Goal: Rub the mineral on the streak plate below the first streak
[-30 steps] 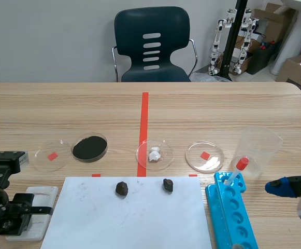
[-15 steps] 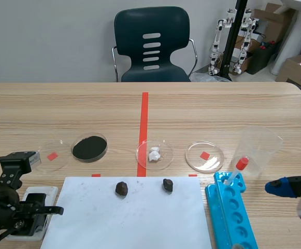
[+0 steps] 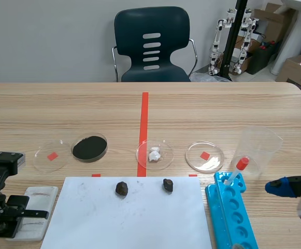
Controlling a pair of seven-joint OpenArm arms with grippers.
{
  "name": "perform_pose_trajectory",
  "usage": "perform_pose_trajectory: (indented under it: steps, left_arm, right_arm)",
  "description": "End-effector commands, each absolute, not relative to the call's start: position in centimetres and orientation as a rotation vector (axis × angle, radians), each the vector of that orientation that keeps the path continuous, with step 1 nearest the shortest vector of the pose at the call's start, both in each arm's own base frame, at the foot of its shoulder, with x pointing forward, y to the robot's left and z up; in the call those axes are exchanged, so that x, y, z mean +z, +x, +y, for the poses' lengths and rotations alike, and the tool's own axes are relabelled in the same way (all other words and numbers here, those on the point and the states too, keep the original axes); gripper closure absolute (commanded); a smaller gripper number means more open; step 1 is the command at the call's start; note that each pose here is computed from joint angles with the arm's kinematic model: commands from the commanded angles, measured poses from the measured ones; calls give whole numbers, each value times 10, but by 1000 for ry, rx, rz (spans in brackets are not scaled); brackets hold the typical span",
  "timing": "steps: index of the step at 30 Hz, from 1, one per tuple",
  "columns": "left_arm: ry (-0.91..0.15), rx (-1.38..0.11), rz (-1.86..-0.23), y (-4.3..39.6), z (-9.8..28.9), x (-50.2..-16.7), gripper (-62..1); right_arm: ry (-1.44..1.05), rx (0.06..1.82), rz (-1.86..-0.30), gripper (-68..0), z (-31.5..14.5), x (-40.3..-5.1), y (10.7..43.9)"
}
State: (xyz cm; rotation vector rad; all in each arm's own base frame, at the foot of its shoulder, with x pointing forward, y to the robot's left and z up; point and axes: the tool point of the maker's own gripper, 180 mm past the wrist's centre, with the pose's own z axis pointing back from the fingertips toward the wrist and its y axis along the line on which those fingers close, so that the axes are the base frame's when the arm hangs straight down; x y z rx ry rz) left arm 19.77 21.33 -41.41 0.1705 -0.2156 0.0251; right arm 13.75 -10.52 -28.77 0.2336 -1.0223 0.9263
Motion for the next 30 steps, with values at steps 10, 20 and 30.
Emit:
perform_pose_trajectory:
  steps: [10,20,30]
  left_arm:
    - [-112,20,-203,194,166,-418,-147]
    - [34,34,-218,196,192,-419,-147]
    - [192,39,-213,194,220,-416,-147]
  right_arm:
    - [236,940,-1051,-547,-103,-280,142]
    - [236,940,-1051,-547,-103,-280,142]
    - [236,940,-1051,-547,-103,-280,142]
